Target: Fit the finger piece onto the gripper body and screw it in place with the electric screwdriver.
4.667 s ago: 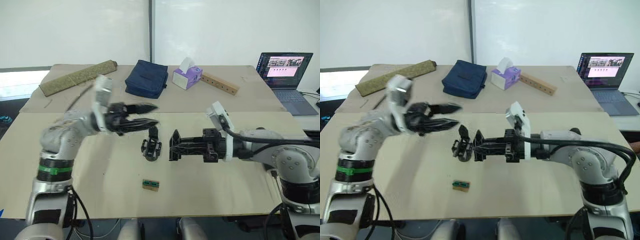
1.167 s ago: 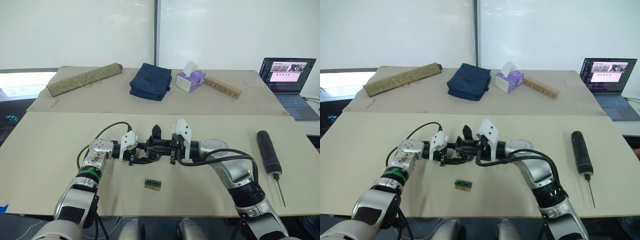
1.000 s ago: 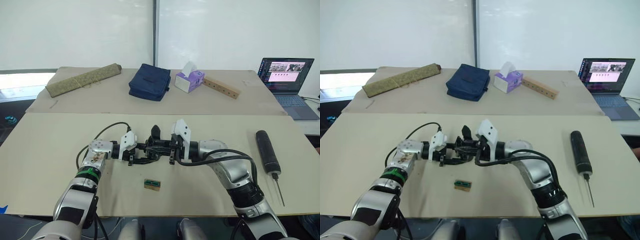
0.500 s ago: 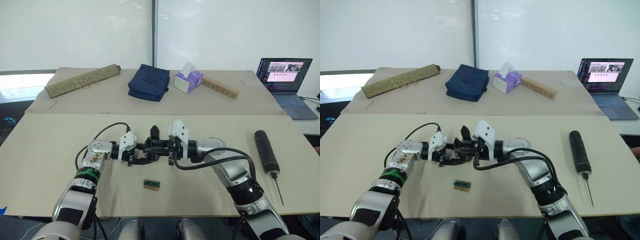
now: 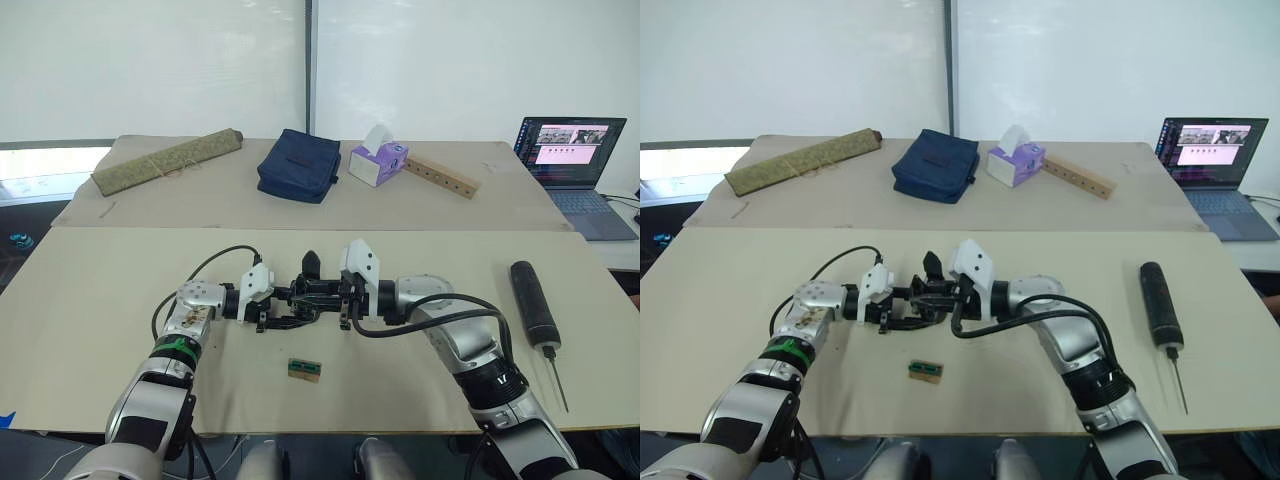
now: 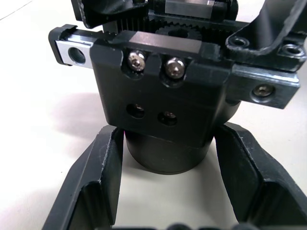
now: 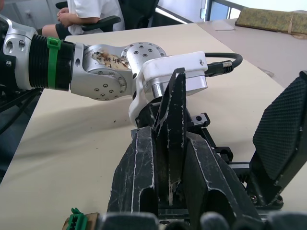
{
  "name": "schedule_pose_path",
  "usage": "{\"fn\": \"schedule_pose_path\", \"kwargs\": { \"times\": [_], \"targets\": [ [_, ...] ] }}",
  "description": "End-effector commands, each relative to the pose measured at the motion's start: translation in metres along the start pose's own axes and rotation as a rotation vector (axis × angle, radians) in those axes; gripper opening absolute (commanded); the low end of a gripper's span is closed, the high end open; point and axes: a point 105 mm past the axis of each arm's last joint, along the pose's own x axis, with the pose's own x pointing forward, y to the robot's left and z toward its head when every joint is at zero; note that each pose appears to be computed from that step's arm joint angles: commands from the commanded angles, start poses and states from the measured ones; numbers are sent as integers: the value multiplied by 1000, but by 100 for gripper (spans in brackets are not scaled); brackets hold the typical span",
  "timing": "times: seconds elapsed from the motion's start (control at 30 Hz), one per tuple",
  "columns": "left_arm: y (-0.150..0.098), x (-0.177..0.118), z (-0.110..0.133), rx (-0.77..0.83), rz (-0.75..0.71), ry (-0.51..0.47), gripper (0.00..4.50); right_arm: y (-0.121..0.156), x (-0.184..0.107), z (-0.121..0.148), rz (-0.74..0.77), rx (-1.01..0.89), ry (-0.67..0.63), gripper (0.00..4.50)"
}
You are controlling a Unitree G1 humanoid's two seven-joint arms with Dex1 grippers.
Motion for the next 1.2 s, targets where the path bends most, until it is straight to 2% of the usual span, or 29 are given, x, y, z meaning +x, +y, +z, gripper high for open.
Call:
{"fn": "schedule_pose_path", "kwargs": {
  "times": [0.03,0.07,0.1,0.23,0.4,0.47,0.57,0.63,0.83,1.0,1.03,1.1,1.13,1.2],
  "targets": [
    [-14,6,-18,-45,-57,53,231,0,0,-4,-1,9,-23,33],
    [-14,6,-18,-45,-56,55,231,2,0,5,16,25,-73,33],
    [-14,6,-18,-45,-55,55,231,4,0,11,29,37,-107,139],
    [-13,6,-18,-44,-49,60,231,5,-8,34,65,-55,-216,276],
    [-6,5,-18,-53,-4,60,231,8,-16,47,85,-111,-253,446],
    [-1,4,-16,-74,27,42,231,7,-19,51,80,-126,-264,446],
    [-1,4,-17,-74,32,54,379,7,-24,58,66,-154,-281,450],
    [0,4,-17,-71,40,56,448,8,-27,62,58,-167,-291,450],
    [0,-10,-19,-86,53,52,448,10,-47,73,21,-198,-297,450],
    [-2,-45,-18,-82,89,37,448,11,-87,74,-97,-173,-262,450],
    [-2,-58,-15,-70,111,30,448,9,-104,71,-174,-184,-237,450],
    [-3,-78,8,66,141,-72,448,6,-135,64,-333,-182,-190,450],
    [-3,-86,14,71,164,-98,448,5,-149,61,-416,-180,-178,450],
    [-10,-97,18,50,156,-88,448,8,-177,49,-552,-169,-123,450]
  ]
}}
